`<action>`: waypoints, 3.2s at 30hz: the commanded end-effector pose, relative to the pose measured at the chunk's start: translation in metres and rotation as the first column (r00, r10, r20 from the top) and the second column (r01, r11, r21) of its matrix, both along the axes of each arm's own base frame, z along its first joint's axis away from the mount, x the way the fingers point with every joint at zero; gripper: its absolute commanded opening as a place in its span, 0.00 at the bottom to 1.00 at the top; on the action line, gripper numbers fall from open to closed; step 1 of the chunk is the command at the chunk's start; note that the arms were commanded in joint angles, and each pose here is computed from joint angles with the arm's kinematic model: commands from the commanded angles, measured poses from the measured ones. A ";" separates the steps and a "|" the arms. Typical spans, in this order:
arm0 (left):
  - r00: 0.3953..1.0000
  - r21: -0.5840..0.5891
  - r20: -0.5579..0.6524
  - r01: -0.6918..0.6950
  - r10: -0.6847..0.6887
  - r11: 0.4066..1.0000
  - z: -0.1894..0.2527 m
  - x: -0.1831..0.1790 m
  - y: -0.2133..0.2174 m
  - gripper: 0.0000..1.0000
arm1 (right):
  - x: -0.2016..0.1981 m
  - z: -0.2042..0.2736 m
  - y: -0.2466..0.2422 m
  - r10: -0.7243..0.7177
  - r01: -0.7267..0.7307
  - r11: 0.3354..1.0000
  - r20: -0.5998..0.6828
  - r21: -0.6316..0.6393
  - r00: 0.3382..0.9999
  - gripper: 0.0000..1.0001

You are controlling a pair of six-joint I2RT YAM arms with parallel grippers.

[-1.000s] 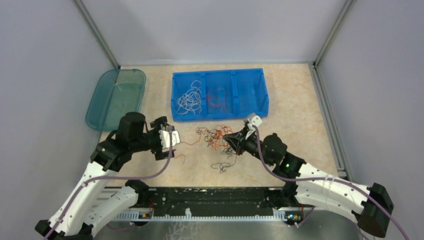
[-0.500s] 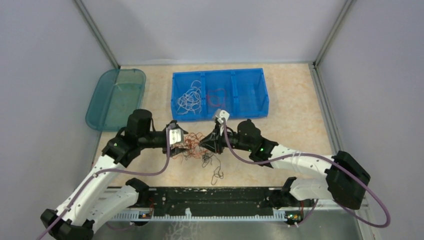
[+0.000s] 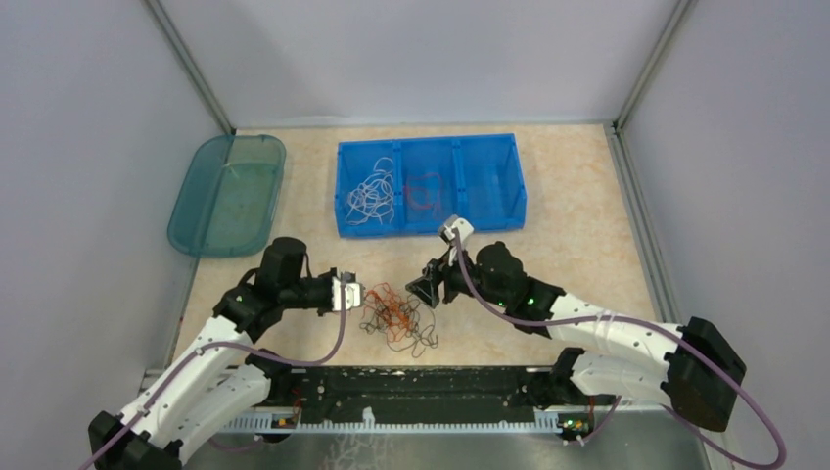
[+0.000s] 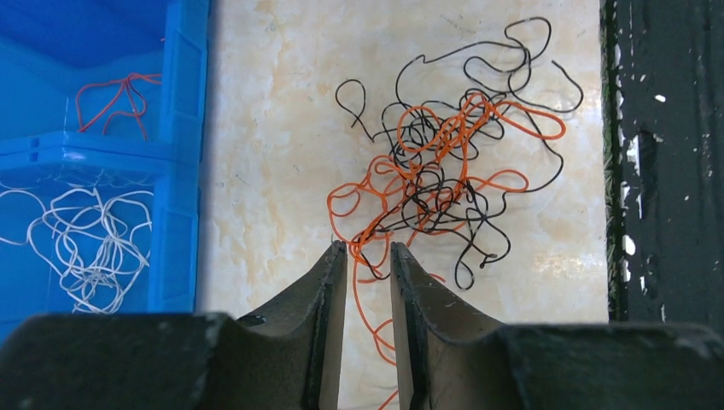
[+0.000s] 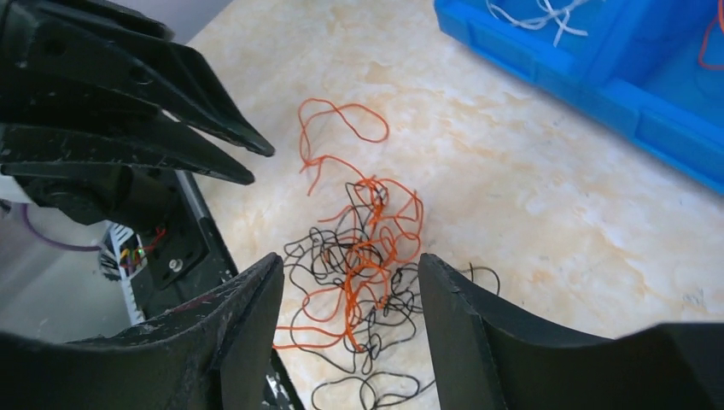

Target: Untangle the cables

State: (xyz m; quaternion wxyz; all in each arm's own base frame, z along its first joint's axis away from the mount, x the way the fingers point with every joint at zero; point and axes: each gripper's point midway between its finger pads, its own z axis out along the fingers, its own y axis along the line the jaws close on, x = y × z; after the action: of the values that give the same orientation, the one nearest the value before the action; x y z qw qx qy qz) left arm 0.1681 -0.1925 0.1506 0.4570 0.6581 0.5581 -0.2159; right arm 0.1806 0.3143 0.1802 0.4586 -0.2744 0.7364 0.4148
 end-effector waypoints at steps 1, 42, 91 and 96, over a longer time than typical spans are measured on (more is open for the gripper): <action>0.995 0.023 0.086 0.039 -0.041 0.999 -0.002 0.000 0.003 0.31 | 0.000 -0.030 -0.017 -0.066 0.058 0.994 -0.089 -0.093 0.994 0.60; 0.997 -0.298 -0.070 -0.041 0.021 0.954 0.103 0.003 -0.032 0.62 | 0.004 0.057 0.030 0.160 -0.175 0.984 0.243 0.043 0.957 0.00; 0.991 -0.374 -0.079 0.071 -0.108 0.925 0.179 -0.027 -0.039 0.71 | -0.025 0.133 0.042 0.337 -0.380 0.908 0.232 0.174 0.912 0.00; 0.973 -0.363 -0.188 0.058 -0.134 0.930 0.164 -0.022 -0.048 0.58 | -0.047 0.134 0.053 0.415 -0.464 0.877 0.286 0.129 0.864 0.00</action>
State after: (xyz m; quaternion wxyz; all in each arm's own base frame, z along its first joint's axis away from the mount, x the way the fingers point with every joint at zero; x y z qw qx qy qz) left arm 0.1544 -0.2312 0.3291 0.5494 0.5728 0.5000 -0.3465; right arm 0.1517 0.3560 0.2772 0.4371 -0.3943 0.6137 0.5261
